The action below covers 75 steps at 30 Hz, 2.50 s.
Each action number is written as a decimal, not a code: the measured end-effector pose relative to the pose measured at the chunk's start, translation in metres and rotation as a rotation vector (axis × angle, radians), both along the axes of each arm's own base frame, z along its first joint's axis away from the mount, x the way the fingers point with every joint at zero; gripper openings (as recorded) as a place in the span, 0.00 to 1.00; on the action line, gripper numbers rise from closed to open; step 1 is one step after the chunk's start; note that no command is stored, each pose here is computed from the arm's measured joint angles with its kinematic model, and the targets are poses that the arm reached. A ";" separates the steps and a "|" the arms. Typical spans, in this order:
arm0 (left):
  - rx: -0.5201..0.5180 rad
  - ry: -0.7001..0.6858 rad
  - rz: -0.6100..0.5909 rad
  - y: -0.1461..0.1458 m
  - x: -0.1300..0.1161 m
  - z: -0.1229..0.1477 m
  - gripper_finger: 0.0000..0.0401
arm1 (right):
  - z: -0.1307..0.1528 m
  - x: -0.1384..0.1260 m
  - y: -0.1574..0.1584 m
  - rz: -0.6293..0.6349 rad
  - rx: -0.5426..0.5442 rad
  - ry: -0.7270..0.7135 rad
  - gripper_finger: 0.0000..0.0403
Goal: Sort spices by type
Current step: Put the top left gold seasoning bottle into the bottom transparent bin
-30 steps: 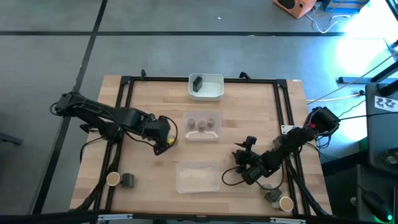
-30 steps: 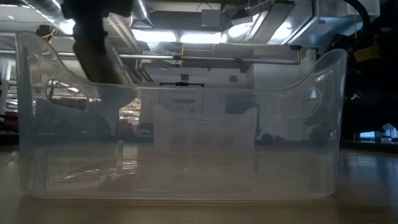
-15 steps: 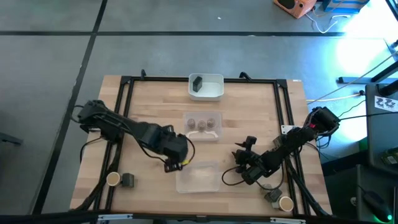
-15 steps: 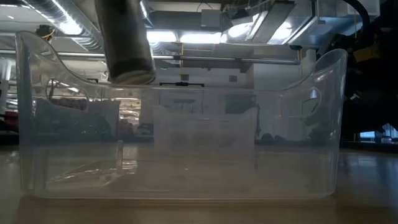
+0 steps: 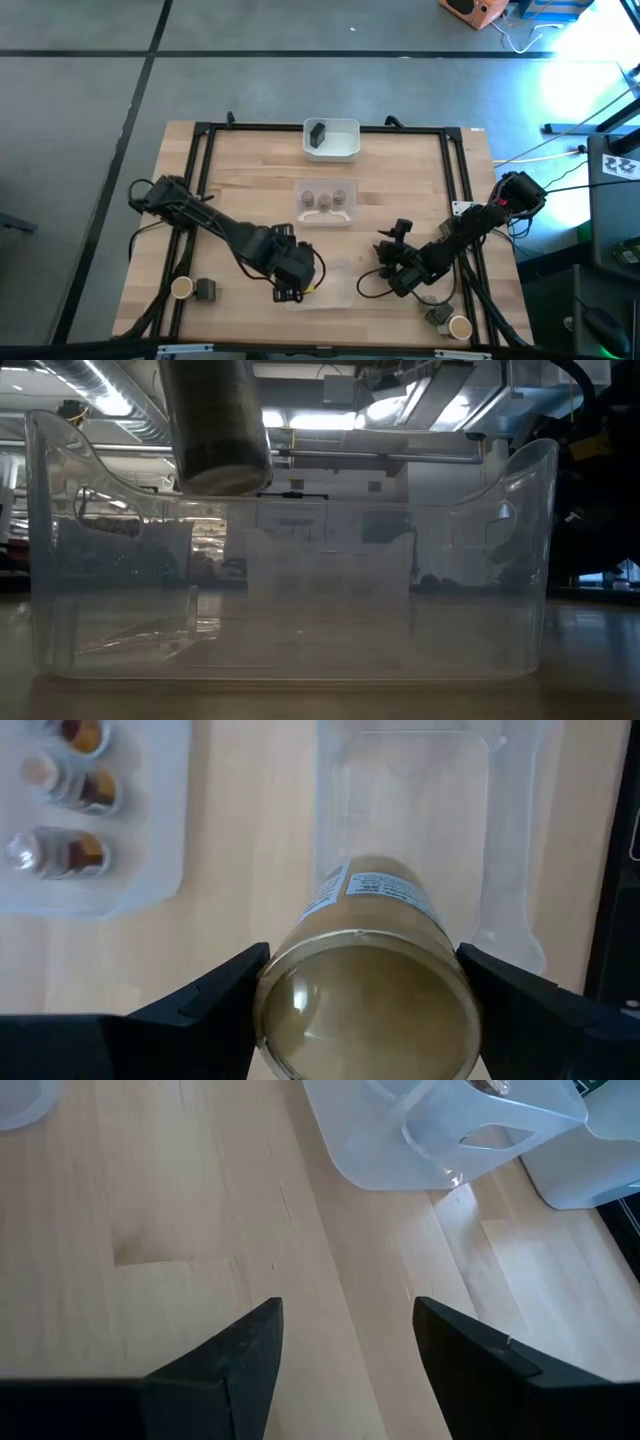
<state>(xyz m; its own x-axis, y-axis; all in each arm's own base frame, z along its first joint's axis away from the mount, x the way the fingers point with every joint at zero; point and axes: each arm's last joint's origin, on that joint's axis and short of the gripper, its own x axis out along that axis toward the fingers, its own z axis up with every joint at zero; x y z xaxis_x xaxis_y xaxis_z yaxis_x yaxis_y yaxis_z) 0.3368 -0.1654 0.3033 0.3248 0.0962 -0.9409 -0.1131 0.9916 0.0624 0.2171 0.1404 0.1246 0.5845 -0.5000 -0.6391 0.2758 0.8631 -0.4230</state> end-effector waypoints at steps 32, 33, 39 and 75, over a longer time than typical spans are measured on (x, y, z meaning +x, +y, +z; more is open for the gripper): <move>0.027 0.130 -0.119 -0.010 0.034 -0.068 0.70 | 0.000 0.000 0.000 0.000 0.005 -0.004 0.56; 0.026 0.128 -0.119 -0.010 0.034 -0.068 0.70 | 0.000 0.000 0.000 0.000 0.005 -0.004 0.56; 0.025 0.122 -0.114 -0.009 0.035 -0.068 0.70 | 0.000 0.000 0.000 0.000 0.005 -0.004 0.56; -0.018 0.091 -0.065 -0.010 0.038 -0.067 0.86 | 0.000 0.000 0.000 0.002 0.010 0.000 0.56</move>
